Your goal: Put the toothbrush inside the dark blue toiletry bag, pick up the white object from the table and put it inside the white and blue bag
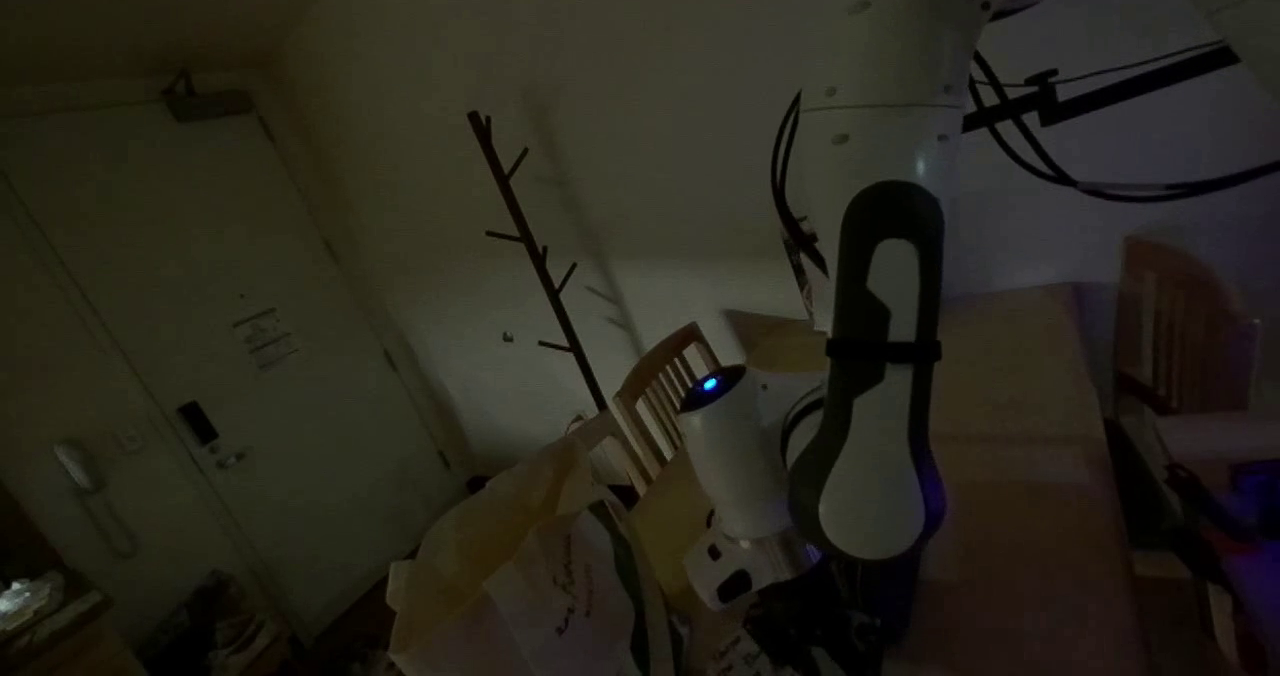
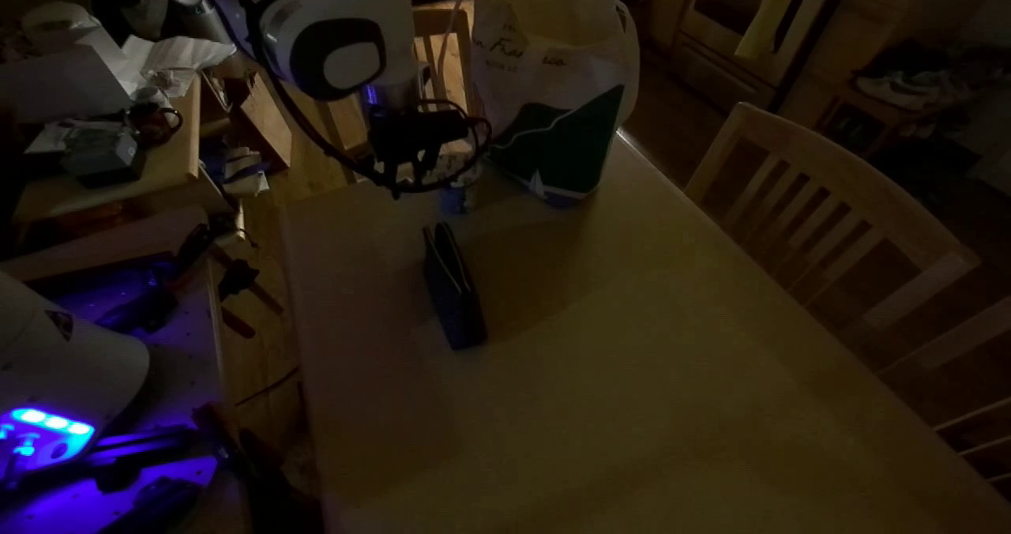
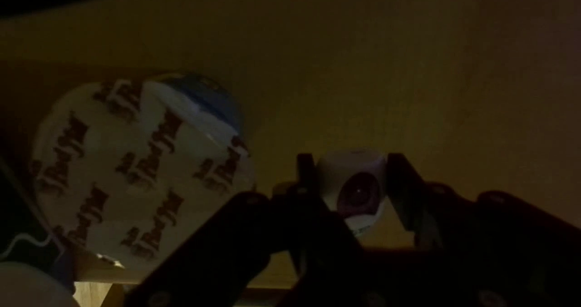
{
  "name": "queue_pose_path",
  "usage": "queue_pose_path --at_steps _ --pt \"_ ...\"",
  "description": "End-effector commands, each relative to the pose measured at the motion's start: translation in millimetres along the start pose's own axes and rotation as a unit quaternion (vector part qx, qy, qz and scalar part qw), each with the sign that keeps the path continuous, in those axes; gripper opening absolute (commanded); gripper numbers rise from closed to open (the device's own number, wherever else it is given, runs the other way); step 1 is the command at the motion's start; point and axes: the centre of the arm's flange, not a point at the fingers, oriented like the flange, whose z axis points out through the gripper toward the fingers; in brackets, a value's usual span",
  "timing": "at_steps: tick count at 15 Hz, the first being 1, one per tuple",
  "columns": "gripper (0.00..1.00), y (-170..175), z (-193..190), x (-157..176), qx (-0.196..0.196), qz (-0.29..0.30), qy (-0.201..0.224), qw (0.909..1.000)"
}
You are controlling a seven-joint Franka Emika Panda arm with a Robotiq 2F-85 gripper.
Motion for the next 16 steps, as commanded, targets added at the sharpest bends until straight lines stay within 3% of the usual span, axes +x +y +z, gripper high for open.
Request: queue_pose_path --at_steps 1,7,11,14,15,16 --pt "0.17 -7.9 -40.4 -8.2 -0.037 -0.017 -0.069 0.9968" --pt "0.17 18.3 -130.1 -14.6 -0.079 -0.09 -0.202 0.972" --pt "0.17 30.6 -190.3 -5.1 -0.107 -0.117 -0.254 0.9542" --pt "0.17 32.1 -211.3 1.8 -0.14 -0.137 -0.283 0.939" --pt "0.42 34.1 -202.7 -1.5 -0.128 -0.122 -0.264 0.9482" --pt "0.42 34.4 -207.8 0.6 -0.135 -0.127 -0.268 0.9454"
